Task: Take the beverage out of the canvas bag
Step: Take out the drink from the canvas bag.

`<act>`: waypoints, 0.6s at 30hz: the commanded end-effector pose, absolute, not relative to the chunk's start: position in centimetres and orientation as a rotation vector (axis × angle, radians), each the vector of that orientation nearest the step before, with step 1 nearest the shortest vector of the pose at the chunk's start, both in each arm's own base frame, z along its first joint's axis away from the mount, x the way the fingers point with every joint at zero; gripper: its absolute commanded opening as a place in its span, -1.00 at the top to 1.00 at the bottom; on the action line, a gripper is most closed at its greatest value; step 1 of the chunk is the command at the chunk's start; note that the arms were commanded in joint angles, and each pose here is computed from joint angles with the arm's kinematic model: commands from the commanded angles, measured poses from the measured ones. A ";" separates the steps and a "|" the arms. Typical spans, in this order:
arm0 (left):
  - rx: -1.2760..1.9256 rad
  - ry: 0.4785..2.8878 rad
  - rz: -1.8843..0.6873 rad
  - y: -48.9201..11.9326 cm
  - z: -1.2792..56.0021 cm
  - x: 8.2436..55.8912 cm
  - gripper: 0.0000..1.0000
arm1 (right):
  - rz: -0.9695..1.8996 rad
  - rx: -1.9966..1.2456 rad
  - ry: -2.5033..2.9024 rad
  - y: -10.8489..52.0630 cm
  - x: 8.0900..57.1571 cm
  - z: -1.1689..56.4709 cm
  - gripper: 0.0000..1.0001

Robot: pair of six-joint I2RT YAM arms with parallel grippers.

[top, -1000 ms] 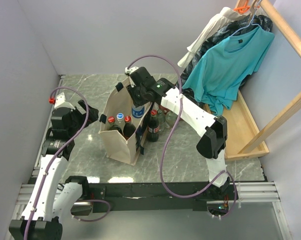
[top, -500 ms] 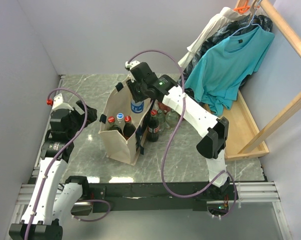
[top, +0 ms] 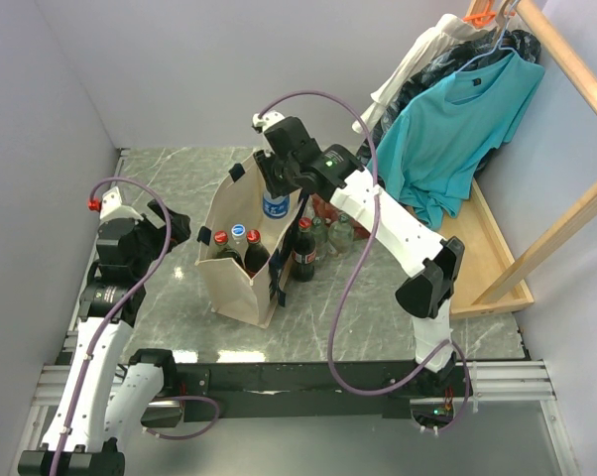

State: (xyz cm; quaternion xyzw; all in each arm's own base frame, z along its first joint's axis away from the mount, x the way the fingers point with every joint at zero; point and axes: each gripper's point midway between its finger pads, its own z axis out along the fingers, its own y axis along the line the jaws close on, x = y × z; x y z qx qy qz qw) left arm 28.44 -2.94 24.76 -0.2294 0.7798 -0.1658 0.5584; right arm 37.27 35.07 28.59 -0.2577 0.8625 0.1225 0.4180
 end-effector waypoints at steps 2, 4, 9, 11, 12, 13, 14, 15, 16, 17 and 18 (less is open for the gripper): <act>-0.557 1.799 -0.362 -2.2 25.7 28.4 -0.93 | 0.426 -0.523 1.847 34.0 36.1 41.3 1.00; -0.559 1.801 -0.368 -2.2 25.6 28.4 -0.93 | 0.424 -0.518 1.837 33.7 36.0 41.8 1.00; -0.560 1.803 -0.376 -2.4 25.4 28.5 -0.93 | 0.433 -0.508 1.812 33.3 35.7 43.1 1.00; -0.558 1.804 -0.376 -2.4 25.4 28.5 -0.93 | 0.438 -0.502 1.792 33.0 35.3 43.9 1.00; -0.560 1.805 -0.377 -2.4 25.3 28.6 -0.93 | 0.441 -0.501 1.790 33.0 35.2 44.0 1.00; -0.558 1.809 -0.379 -2.5 25.2 28.6 -0.93 | 0.442 -0.503 1.784 33.0 35.0 44.2 1.00; -0.557 1.809 -0.381 -2.5 25.2 28.6 -0.93 | 0.448 -0.494 1.768 32.7 34.8 44.8 1.00; -0.557 1.808 -0.381 -2.5 25.3 28.6 -0.93 | 0.448 -0.492 1.766 32.6 34.7 44.9 1.00; -0.560 1.809 -0.383 -2.5 25.3 28.7 -0.93 | 0.447 -0.491 1.761 32.5 34.7 45.1 1.00; -0.559 1.808 -0.384 -2.5 25.3 28.7 -0.93 | 0.448 -0.490 1.752 32.3 34.5 45.5 1.00; -0.556 1.808 -0.382 -2.5 25.3 28.7 -0.93 | 0.449 -0.487 1.749 32.2 34.4 45.7 1.00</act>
